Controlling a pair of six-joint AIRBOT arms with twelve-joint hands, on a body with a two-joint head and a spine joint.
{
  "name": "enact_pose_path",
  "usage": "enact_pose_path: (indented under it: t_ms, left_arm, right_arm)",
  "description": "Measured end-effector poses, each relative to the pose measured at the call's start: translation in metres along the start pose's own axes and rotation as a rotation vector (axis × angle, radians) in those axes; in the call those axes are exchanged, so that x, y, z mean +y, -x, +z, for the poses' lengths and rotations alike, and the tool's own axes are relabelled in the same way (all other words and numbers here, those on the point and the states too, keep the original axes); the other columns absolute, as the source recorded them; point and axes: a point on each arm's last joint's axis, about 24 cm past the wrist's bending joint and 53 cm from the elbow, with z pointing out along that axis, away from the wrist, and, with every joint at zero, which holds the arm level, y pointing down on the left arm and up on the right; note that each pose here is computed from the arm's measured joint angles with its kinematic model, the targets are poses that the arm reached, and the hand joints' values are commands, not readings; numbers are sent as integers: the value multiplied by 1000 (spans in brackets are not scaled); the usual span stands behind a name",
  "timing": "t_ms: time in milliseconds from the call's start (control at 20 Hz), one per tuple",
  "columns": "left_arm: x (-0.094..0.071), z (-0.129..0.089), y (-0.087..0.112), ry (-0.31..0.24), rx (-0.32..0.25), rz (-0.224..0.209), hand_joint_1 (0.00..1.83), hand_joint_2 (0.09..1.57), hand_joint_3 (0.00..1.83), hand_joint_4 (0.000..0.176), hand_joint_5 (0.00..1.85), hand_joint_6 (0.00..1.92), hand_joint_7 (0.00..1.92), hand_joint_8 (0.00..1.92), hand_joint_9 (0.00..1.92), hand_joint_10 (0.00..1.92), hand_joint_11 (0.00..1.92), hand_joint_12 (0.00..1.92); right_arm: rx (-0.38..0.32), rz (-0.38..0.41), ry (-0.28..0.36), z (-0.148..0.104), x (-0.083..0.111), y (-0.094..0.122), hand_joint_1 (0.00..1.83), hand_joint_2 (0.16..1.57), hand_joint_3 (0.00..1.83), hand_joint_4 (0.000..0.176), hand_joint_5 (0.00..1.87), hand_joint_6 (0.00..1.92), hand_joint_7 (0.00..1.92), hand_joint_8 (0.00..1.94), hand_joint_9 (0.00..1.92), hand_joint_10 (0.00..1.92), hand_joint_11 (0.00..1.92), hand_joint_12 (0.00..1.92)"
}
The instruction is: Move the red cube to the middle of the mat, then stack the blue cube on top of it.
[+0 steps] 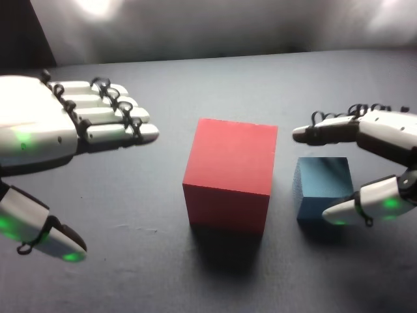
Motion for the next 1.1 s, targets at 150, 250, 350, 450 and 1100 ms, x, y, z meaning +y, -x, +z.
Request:
enact_pose_path:
  t_ms: [150,250,350,450,1100]
  left_arm:
    - [-2,0,-5,-10,23,20,362,934,13,0,0,0,0,0,0,0,0,0]
    - [-3,0,-6,-14,30,42,331,951,17,0,0,0,0,0,0,0,0,0]
    - [-4,0,-4,-14,24,42,318,947,12,0,0,0,0,0,0,0,0,0]
    - [-6,1,-3,-21,20,38,321,946,10,0,0,0,0,0,0,0,0,0]
    - [-17,3,0,-33,2,21,369,955,3,0,0,0,0,0,0,0,0,0]
  right_arm:
    - [7,11,-2,4,-2,-5,1056,934,11,0,308,10,388,10,376,14,0,905]
    - [5,13,-6,8,-6,-6,1016,966,19,0,308,8,384,5,372,9,0,873]
    - [3,16,-11,10,-10,-8,1015,988,17,0,332,12,393,5,371,6,0,894]
    - [8,12,-18,12,-16,-11,1050,984,7,0,368,16,436,14,403,15,0,957]
    - [0,5,-25,13,-25,-12,1057,979,2,0,453,14,502,10,422,10,0,980]
